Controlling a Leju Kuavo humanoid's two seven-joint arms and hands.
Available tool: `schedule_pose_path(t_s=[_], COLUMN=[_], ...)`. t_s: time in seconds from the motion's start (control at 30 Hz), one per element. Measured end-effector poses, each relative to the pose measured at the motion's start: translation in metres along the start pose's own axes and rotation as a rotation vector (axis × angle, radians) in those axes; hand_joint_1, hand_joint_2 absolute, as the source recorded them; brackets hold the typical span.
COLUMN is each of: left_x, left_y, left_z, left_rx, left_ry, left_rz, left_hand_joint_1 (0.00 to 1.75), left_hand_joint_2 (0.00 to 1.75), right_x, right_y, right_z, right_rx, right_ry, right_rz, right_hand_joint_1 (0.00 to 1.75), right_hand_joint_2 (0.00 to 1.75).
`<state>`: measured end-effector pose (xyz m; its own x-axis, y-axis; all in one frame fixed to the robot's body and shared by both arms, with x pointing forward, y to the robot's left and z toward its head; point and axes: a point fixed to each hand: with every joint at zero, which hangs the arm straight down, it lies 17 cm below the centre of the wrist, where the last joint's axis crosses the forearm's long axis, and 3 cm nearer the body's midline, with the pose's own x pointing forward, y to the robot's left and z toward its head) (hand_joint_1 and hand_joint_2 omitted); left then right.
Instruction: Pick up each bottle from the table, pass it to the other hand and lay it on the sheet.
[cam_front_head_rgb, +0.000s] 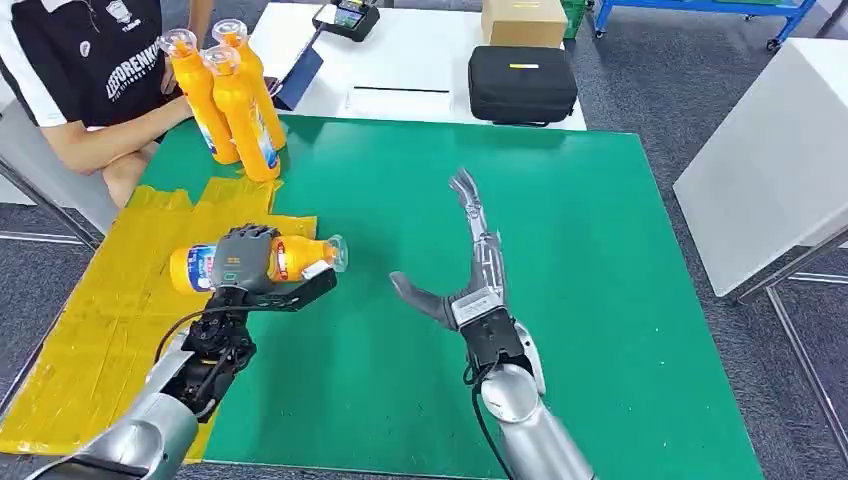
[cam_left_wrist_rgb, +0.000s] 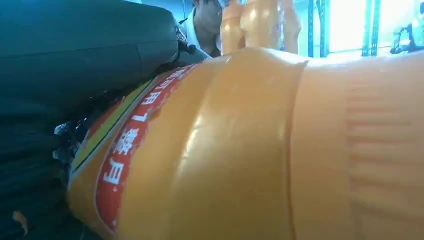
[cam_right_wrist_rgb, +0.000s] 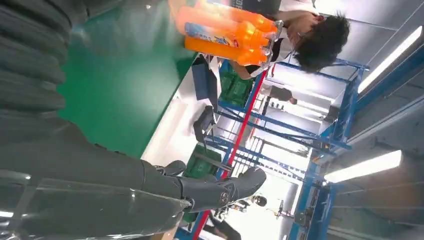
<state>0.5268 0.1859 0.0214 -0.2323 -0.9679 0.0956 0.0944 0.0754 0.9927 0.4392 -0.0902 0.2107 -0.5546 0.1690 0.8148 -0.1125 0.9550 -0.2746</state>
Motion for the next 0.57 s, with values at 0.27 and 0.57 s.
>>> schedule_pose_path(t_s=[0.27,0.57], left_x=[-0.01,-0.021], left_y=[-0.011,-0.007], left_z=[0.005,0.006], left_rx=[-0.031,0.001], left_ry=[0.028,0.075], left_rz=[-0.059,-0.105], left_hand_joint_1=[1.75,0.0], left_hand_joint_2=[1.75,1.75], right_x=[0.002,0.002], right_y=[0.002,0.005], right_z=[-0.002,-0.002], right_rx=[0.01,0.013], right_ry=[-0.007,-0.003], right_rz=[0.012,0.012], right_hand_joint_1=[0.0,0.0], right_hand_joint_2=[1.75,1.75])
